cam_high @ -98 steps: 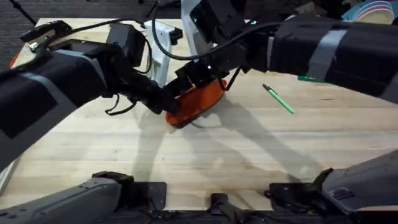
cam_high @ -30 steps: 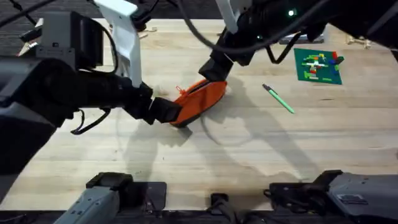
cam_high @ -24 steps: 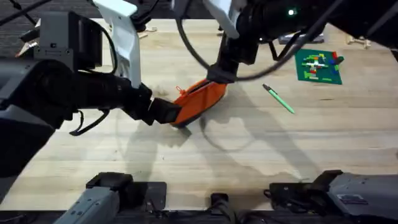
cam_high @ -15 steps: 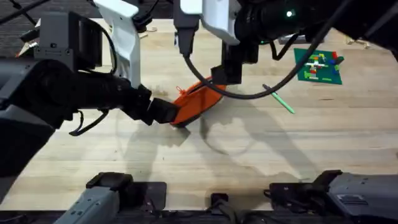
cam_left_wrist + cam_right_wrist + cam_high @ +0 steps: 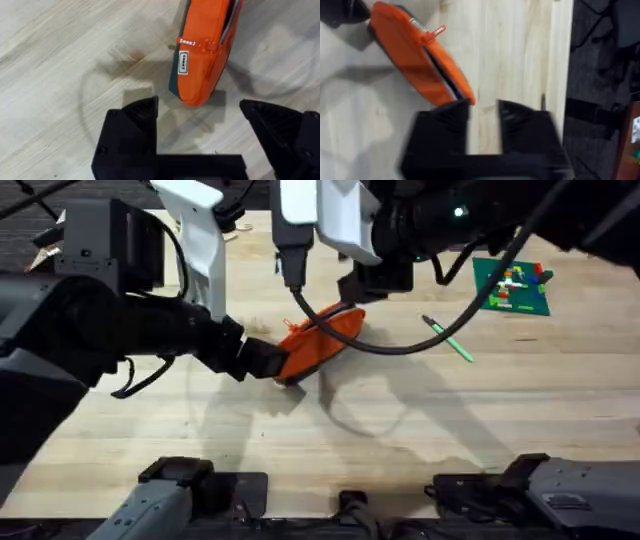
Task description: Unzip the bag, pick up the pens from the table one at a time and place them inside, then zip the bag closed.
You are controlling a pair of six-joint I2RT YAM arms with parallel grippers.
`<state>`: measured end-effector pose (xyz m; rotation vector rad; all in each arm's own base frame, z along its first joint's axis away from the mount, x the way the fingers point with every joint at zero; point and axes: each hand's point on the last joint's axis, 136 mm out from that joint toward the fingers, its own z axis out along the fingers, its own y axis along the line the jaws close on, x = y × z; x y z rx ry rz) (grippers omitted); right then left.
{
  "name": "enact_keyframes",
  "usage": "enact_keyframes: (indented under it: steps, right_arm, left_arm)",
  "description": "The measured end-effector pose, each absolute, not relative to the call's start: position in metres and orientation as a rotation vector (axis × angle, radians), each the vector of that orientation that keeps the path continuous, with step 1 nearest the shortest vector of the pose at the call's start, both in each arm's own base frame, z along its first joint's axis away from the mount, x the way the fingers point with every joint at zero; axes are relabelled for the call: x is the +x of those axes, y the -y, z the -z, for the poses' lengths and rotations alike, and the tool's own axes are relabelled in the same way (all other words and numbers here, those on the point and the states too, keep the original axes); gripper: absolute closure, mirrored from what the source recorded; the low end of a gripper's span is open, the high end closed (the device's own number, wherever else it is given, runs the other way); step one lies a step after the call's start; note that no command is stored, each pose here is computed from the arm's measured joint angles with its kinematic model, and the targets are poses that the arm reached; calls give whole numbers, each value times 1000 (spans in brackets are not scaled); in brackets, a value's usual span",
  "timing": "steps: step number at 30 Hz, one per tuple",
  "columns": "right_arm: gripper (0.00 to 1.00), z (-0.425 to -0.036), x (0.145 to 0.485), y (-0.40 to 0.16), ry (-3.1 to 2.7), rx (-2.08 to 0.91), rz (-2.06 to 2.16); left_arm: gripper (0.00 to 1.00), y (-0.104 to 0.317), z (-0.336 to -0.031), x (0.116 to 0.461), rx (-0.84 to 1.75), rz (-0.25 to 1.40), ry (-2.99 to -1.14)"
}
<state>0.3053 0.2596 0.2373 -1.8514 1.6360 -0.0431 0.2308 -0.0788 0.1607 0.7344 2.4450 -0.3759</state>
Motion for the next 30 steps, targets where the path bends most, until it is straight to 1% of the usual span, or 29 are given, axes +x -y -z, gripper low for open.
enact_keyframes:
  steps: [1, 2, 3, 16, 26, 30]
  right_arm:
    - [861, -236, 304, -258, -1644, -1859, 41]
    - [939, -234, 302, -257, -1652, -1865, 38]
    - [963, -232, 300, -256, -1659, -1874, 36]
    - [969, -224, 285, -259, -1616, -1969, -45]
    - [969, -189, 281, -266, -1640, -2082, -130]
    - [969, -176, 285, -266, -1660, -2104, -154]
  left_arm:
    - [8, 79, -161, 231, 734, 376, -2445]
    - [8, 79, -161, 231, 734, 376, -2445]
    - [9, 79, -161, 231, 734, 376, -2445]
    - [8, 79, -161, 231, 734, 376, -2444]
    - [8, 79, -161, 231, 734, 376, -2445]
    - [8, 79, -161, 231, 734, 376, -2444]
